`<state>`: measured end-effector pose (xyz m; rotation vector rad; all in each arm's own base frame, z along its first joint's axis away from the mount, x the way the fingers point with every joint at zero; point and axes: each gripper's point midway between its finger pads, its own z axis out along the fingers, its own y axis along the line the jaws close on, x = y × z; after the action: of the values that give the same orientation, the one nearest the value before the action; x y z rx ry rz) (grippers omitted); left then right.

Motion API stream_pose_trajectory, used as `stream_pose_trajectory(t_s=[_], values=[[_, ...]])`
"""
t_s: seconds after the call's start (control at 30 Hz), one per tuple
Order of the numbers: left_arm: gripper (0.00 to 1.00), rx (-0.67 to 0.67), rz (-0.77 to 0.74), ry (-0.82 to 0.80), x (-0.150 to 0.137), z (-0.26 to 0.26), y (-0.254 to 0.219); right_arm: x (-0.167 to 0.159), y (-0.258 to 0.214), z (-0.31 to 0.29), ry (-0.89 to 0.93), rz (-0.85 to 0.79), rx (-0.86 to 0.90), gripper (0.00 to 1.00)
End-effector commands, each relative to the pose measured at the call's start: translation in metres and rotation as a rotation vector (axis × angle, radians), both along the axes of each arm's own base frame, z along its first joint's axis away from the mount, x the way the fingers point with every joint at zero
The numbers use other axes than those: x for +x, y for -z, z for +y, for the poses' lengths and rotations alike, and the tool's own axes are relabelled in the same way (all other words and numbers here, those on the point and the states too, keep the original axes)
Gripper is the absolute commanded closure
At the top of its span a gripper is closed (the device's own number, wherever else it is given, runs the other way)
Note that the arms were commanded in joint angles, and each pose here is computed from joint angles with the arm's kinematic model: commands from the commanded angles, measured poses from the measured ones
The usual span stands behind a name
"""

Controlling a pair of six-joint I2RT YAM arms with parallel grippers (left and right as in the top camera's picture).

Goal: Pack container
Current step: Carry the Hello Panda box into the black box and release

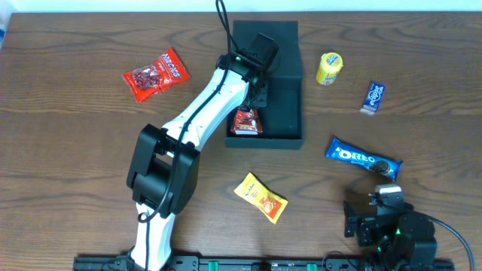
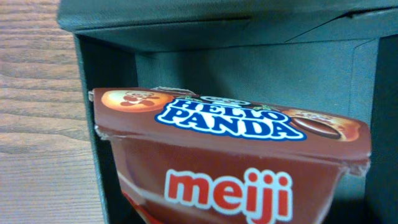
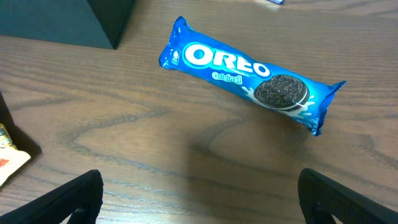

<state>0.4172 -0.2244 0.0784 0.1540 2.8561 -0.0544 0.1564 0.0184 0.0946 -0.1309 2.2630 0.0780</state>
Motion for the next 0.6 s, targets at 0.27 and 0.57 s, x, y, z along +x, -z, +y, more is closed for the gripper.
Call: stream_pose_trajectory(t_s=[0.27, 0.57], values=[[0.75, 0.067, 0.004, -0.022, 0.009, 0.008, 0.020, -0.001, 0.002, -0.001, -0.003, 0.002, -0.007, 0.01], [0.71, 0.087, 0.002, -0.026, 0.012, 0.010, 0.028, -0.001, 0.002, -0.001, -0.003, 0.002, -0.007, 0.01]])
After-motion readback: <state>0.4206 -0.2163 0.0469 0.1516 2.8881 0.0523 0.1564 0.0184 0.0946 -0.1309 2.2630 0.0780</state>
